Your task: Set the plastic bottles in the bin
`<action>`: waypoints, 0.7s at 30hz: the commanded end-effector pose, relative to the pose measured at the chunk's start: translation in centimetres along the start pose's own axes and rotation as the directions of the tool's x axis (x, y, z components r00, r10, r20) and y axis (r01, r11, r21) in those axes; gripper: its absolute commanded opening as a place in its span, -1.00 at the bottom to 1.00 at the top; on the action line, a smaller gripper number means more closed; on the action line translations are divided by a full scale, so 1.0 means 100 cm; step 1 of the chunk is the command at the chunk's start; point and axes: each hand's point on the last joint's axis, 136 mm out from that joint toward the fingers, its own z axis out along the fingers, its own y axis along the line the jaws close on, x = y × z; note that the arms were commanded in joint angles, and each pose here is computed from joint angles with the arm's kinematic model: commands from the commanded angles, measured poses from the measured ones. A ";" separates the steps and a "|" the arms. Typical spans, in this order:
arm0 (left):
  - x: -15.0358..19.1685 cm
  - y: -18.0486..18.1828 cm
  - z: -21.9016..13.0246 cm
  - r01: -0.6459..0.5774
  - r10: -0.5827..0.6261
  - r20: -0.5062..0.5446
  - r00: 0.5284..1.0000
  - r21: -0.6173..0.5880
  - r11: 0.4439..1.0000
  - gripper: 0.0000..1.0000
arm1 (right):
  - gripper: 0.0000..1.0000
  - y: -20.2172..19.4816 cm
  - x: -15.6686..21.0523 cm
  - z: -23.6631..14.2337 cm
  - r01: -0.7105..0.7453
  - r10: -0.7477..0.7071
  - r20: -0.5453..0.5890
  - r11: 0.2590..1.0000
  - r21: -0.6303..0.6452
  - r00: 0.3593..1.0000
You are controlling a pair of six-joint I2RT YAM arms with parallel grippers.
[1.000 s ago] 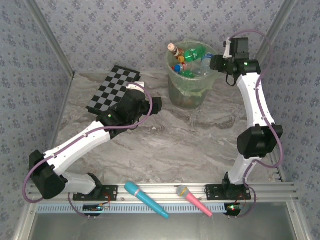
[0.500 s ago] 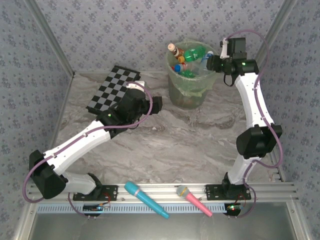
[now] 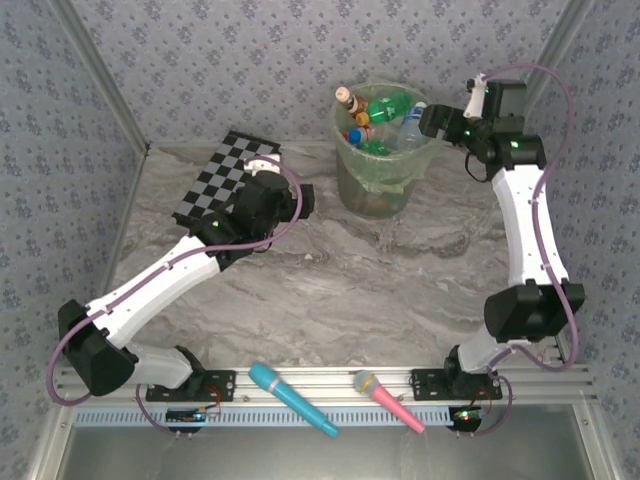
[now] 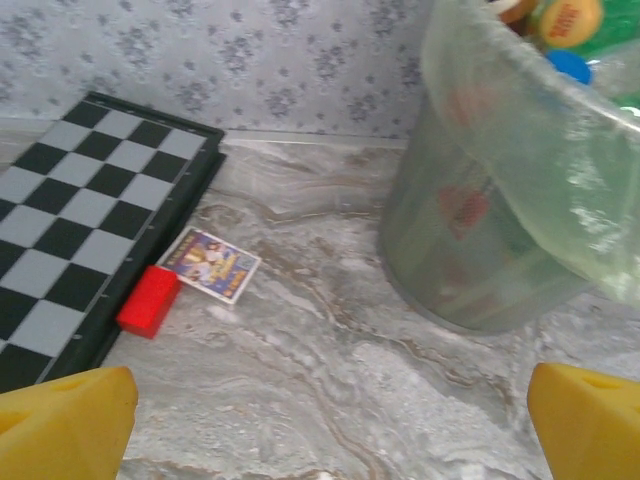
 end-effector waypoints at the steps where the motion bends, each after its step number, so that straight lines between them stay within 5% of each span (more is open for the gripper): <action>1: -0.014 0.025 -0.005 0.006 -0.001 0.048 0.999 -0.099 0.995 0.99 | 0.99 -0.006 -0.005 -0.019 -0.045 0.047 0.074 0.999 -0.021 0.996; 13: 0.061 0.179 -0.016 0.201 -0.155 0.133 0.979 -0.499 0.843 0.99 | 0.99 -0.088 0.088 -0.034 0.013 -0.071 0.205 0.962 0.272 0.976; 18: 0.088 0.235 -0.034 0.183 -0.110 0.155 0.982 -0.610 0.771 0.99 | 0.99 -0.110 0.143 -0.019 0.012 -0.073 0.156 0.932 0.361 0.985; 21: 0.096 0.258 -0.035 0.155 -0.069 0.159 0.985 -0.635 0.757 0.99 | 0.99 -0.115 0.183 0.000 0.135 -0.182 0.072 0.896 0.423 0.981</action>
